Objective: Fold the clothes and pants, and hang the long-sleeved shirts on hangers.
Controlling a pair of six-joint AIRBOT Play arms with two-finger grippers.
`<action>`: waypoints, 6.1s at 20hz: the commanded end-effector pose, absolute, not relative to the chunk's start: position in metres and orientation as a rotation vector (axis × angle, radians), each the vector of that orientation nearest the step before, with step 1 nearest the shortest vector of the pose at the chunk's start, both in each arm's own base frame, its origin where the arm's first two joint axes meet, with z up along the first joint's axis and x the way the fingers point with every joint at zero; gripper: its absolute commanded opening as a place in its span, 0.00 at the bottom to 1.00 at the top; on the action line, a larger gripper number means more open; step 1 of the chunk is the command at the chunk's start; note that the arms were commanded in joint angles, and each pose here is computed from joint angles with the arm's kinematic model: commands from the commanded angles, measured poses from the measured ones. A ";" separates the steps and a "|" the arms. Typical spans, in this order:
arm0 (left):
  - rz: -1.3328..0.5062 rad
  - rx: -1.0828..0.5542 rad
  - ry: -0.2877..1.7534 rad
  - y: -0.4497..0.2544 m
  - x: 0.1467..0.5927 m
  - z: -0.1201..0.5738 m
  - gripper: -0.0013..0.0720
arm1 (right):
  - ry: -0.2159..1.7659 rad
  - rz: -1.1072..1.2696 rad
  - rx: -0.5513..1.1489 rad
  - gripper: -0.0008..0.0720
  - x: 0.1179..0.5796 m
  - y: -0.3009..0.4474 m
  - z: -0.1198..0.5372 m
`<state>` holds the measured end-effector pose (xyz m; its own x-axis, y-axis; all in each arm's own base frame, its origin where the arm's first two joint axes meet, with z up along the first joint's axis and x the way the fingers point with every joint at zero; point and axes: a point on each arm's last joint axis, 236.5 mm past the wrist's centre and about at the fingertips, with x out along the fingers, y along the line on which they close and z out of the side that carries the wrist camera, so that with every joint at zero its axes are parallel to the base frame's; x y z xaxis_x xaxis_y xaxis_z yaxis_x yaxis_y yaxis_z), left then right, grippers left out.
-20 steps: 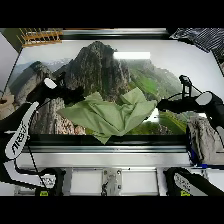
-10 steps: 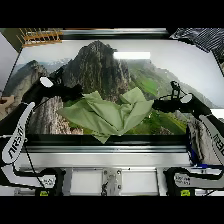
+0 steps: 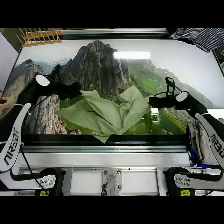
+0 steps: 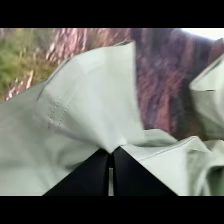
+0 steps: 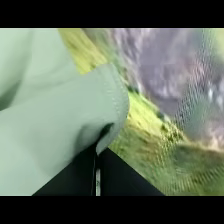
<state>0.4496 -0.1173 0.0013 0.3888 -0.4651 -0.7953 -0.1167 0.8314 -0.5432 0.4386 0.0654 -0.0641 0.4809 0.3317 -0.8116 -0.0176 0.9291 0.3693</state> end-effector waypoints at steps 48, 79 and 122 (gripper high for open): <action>0.168 -0.490 1.258 0.044 0.363 0.017 0.86 | 0.692 0.104 0.159 0.82 0.418 0.001 0.183; 0.285 -0.860 1.293 -0.015 0.297 -0.104 0.03 | 0.995 0.002 0.227 0.82 0.335 -0.030 0.069; -0.135 -0.361 -0.273 -0.033 0.174 0.513 0.03 | -0.209 0.277 -0.031 0.03 0.221 0.065 0.498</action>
<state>0.1727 -0.0320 0.5142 0.9510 -0.0758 0.2997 0.1782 0.9266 -0.3311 0.2372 0.0611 0.4919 0.9458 0.2703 0.1800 -0.2602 0.9624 -0.0780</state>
